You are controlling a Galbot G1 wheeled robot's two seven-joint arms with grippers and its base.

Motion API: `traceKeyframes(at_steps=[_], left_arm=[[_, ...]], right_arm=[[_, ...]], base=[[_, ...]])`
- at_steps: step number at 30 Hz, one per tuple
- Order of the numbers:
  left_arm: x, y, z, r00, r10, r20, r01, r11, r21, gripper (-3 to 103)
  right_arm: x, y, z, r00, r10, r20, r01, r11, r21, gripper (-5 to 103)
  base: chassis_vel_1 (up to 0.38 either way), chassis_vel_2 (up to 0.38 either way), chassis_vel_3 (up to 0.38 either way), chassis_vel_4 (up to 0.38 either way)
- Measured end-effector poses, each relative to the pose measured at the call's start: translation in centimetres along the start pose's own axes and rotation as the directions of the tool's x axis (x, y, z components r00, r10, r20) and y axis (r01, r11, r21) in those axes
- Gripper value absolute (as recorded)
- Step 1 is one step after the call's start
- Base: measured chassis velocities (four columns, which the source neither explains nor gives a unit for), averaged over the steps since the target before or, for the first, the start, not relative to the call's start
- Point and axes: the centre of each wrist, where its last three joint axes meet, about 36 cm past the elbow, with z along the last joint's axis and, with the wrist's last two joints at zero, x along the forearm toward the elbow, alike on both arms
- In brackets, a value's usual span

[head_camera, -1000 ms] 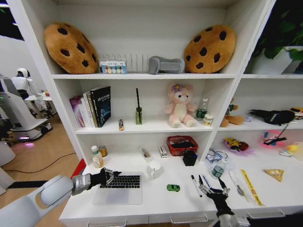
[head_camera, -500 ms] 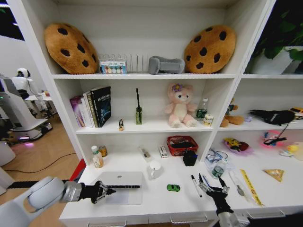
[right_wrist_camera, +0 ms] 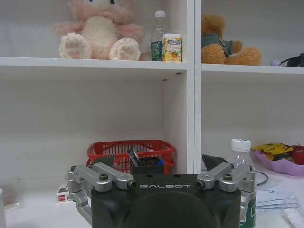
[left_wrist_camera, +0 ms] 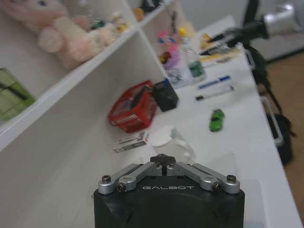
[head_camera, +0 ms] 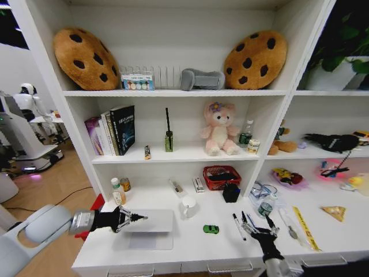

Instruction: Organize the objects on the table.

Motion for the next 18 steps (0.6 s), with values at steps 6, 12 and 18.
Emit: traceKeyframes(at_steps=[6, 12, 18], left_arm=[[-3.9, -5.4, 2.0, 0.927, -0.374, 0.037, 0.329, 0.854, 0.403, 0], [-4.8, -7.0, 2.7, 0.813, -0.579, -0.06, 0.532, 0.699, 0.478, 0], [-5.3, -7.4, 2.4, 0.66, -0.709, -0.25, 0.706, 0.469, 0.531, 0]], right_arm=[[0.2, -0.3, 0.2, 1.0, 0.006, -0.011, -0.006, 1.0, 0.001, 100], [0.3, -0.2, 0.3, 1.0, 0.006, -0.018, -0.006, 1.0, 0.002, 100], [0.3, -0.2, 0.1, 1.0, 0.003, -0.019, -0.003, 1.0, 0.006, 100]], base=[[0.0, 0.0, 0.0, 0.0], [0.0, 0.0, 0.0, 0.0], [0.0, 0.0, 0.0, 0.0]])
